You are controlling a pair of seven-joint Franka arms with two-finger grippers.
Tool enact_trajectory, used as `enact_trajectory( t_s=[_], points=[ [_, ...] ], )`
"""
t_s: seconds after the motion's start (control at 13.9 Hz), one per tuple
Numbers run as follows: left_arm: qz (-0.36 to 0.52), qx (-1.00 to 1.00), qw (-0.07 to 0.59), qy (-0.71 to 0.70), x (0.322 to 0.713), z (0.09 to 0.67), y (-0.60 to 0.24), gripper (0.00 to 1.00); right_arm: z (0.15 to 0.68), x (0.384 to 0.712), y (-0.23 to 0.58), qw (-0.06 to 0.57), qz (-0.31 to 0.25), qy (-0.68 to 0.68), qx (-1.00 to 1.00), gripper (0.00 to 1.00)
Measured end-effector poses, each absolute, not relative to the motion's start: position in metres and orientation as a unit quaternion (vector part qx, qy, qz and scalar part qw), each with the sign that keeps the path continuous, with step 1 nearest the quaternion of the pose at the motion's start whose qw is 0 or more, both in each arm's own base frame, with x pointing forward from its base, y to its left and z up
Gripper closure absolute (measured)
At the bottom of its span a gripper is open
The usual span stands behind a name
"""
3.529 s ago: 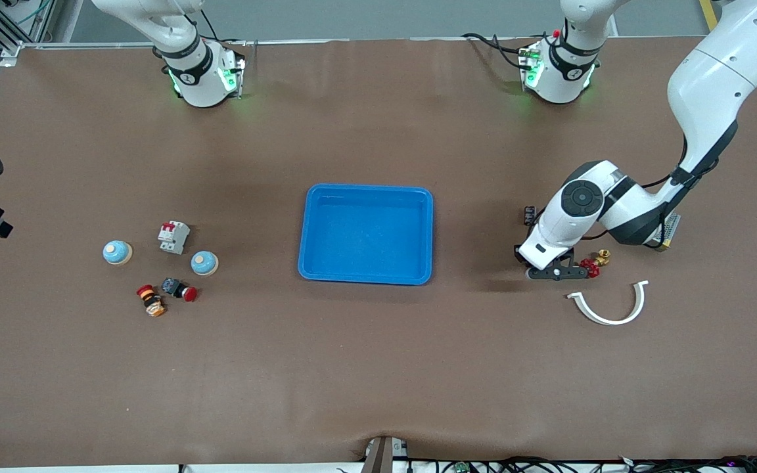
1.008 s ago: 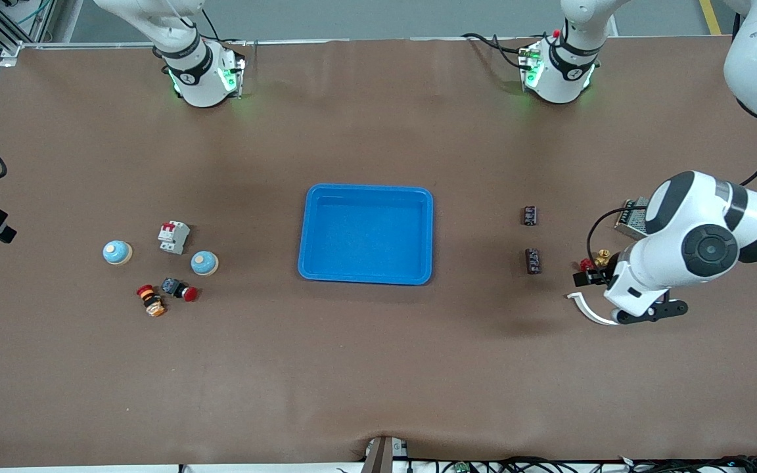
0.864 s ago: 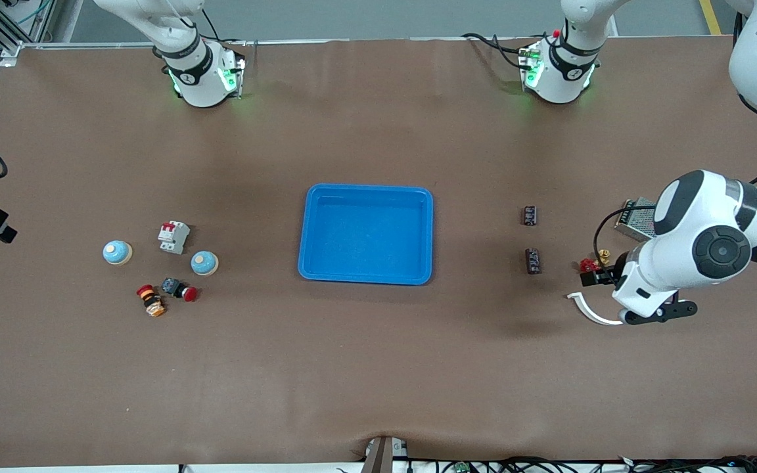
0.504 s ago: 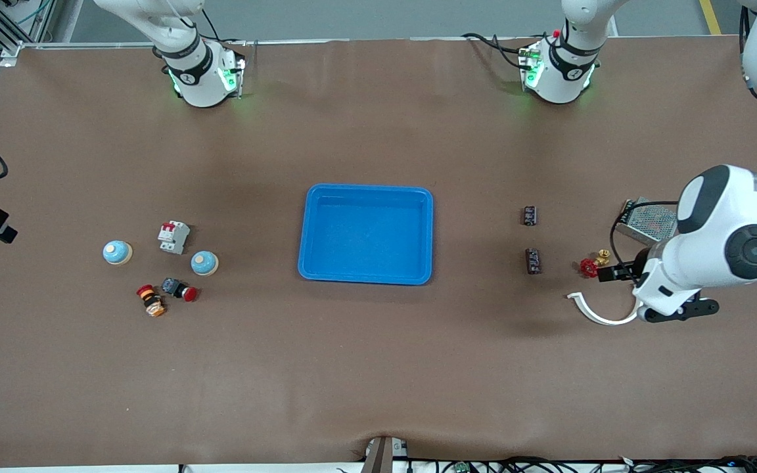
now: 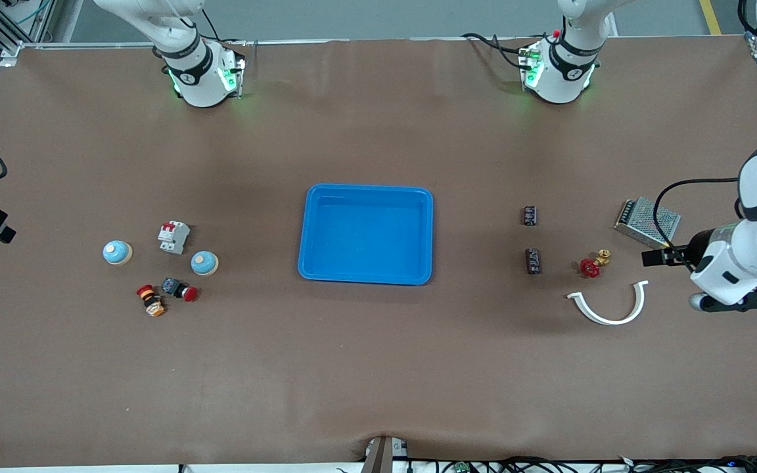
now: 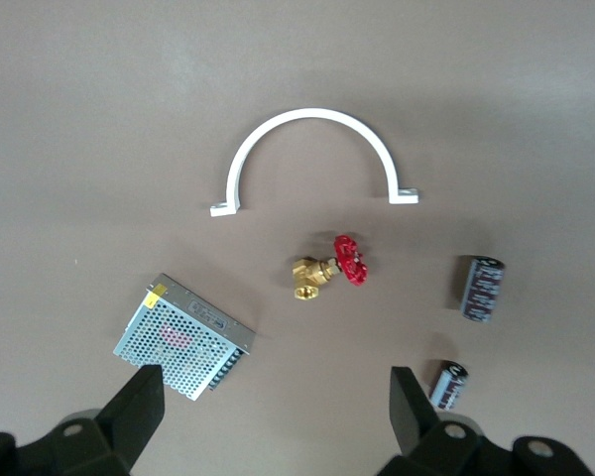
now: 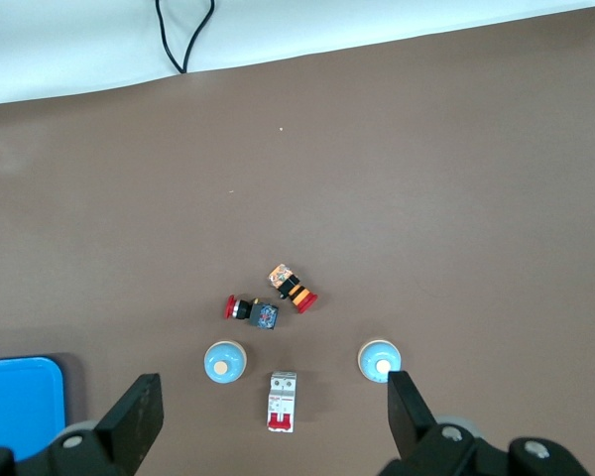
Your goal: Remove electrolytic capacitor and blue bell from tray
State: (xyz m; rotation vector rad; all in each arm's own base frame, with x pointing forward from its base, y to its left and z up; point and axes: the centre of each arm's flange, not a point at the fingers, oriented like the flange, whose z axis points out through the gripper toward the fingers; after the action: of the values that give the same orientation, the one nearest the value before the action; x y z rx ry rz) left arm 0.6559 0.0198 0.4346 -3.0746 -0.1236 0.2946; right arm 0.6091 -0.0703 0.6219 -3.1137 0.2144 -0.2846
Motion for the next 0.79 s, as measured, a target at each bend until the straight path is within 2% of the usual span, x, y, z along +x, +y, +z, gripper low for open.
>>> enact_trajectory(
  t_s=[0.5, 0.79],
  points=[
    [0.036, -0.998, 0.039, -0.039, 0.633, 0.526, -0.006, 0.0, 0.613, 0.613, -0.066, -0.016, -0.083, 0.059, -0.995, 0.0],
    [0.022, -0.998, 0.014, -0.049, 0.614, 0.566, -0.013, 0.0, 0.604, 0.607, -0.066, -0.015, -0.047, 0.059, -0.997, 0.0]
  ],
)
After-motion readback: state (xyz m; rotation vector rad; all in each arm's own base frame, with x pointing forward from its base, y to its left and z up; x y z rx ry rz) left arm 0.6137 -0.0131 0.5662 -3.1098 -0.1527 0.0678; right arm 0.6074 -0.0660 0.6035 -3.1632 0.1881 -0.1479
